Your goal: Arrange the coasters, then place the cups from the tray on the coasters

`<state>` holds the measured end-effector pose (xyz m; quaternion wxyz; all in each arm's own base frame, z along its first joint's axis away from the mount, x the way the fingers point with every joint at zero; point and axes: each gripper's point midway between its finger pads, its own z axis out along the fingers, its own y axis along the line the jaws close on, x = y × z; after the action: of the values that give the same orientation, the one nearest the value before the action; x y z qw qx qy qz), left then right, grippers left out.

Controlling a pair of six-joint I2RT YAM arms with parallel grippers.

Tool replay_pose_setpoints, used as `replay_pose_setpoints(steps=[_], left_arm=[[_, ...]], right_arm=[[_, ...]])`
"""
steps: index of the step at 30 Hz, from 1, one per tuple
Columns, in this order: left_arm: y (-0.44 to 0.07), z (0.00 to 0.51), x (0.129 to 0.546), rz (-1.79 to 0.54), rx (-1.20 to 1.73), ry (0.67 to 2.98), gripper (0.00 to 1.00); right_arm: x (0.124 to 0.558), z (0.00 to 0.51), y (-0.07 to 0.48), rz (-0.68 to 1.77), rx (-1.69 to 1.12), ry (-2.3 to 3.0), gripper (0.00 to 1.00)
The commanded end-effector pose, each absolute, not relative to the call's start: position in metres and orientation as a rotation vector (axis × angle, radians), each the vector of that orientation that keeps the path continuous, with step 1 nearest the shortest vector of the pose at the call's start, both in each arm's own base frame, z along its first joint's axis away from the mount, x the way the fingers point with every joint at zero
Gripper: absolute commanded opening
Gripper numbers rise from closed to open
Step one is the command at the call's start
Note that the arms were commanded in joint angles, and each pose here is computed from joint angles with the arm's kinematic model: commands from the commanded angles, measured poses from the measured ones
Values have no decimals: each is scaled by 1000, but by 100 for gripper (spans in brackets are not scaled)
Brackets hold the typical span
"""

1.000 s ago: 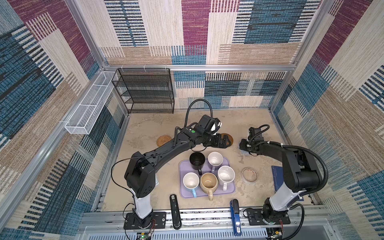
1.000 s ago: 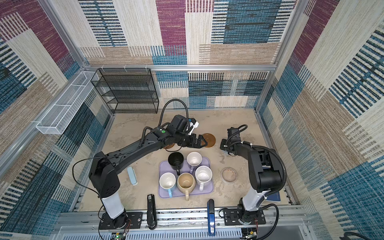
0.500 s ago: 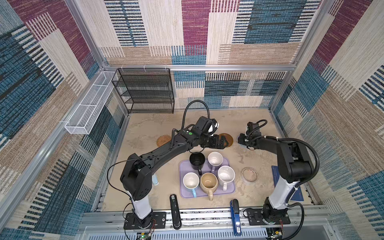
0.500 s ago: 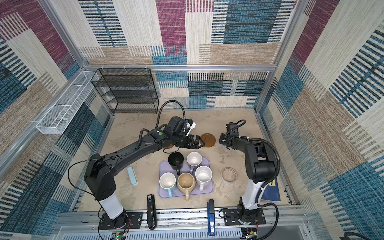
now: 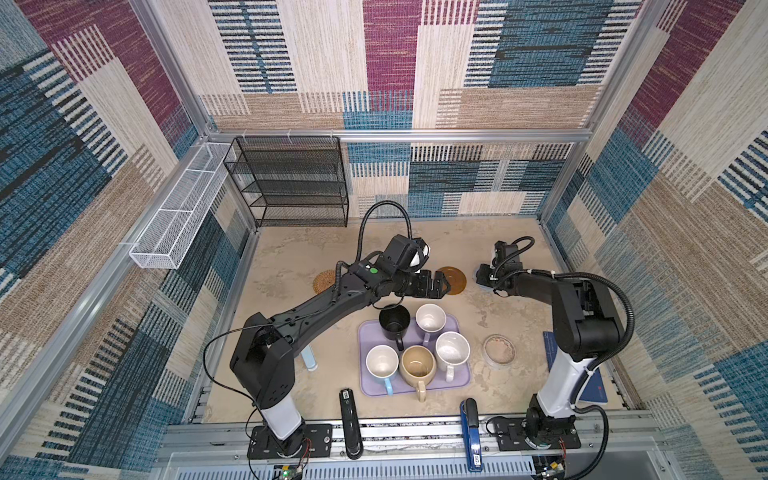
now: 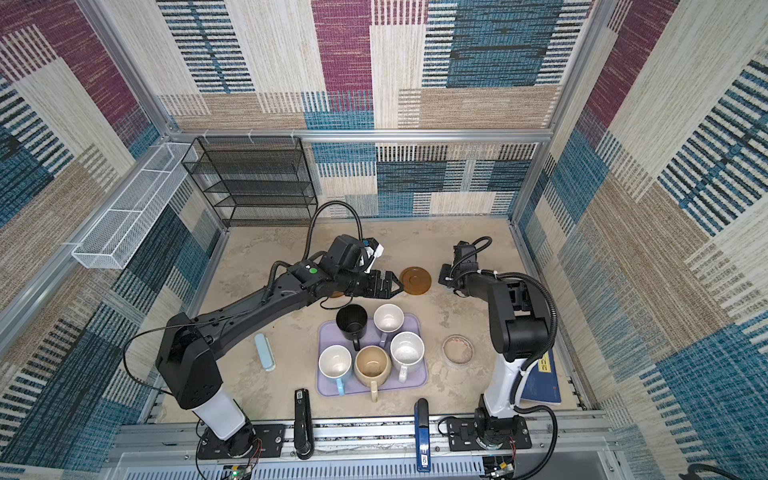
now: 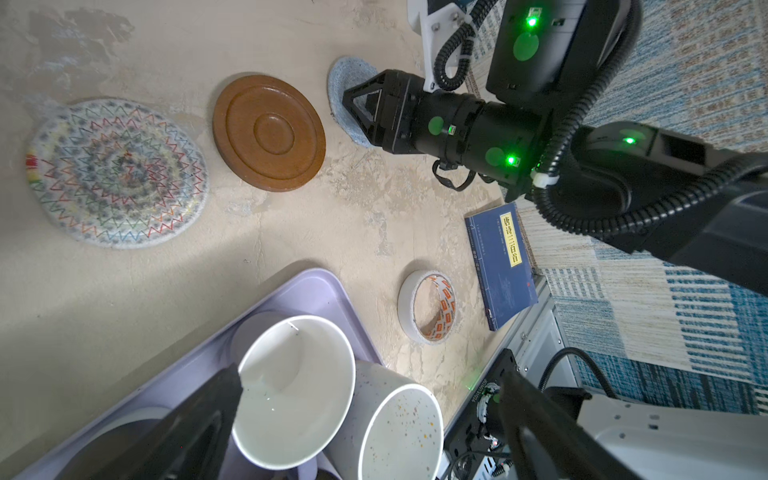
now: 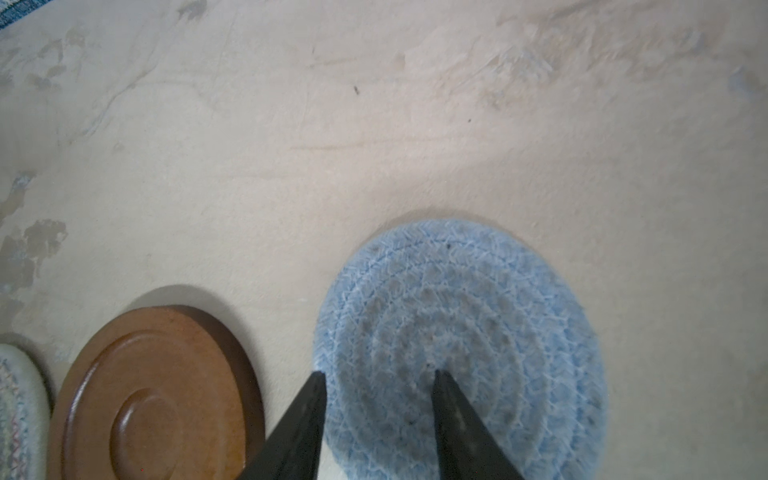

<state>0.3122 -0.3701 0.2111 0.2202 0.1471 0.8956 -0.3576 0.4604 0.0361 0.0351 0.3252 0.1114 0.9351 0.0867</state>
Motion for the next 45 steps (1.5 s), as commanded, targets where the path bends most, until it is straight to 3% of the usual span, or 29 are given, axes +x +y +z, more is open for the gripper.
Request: replay_pose_setpoints(steps=[1,34,36,39,40,45], left_arm=[[-369,219,316,-988,383,2443,100],[-335,231,310,-843,340,2446,100],[-328,233,306,-822,330,2450,100],[-315,237,297,-789,329,2466,100],[-312,239,292,-791,336,2469,100],[-288,240,274,-738,315,2503,100]], right_arm=[[434,16,42,255,294,2580,45],[457,66,39,237,274,2454,44],[459,83,41,253,263,2416,50],[461,115,42,258,261,2364,94],[460,126,44,258,254,2349,99],[451,171,58,339,184,2307,100]])
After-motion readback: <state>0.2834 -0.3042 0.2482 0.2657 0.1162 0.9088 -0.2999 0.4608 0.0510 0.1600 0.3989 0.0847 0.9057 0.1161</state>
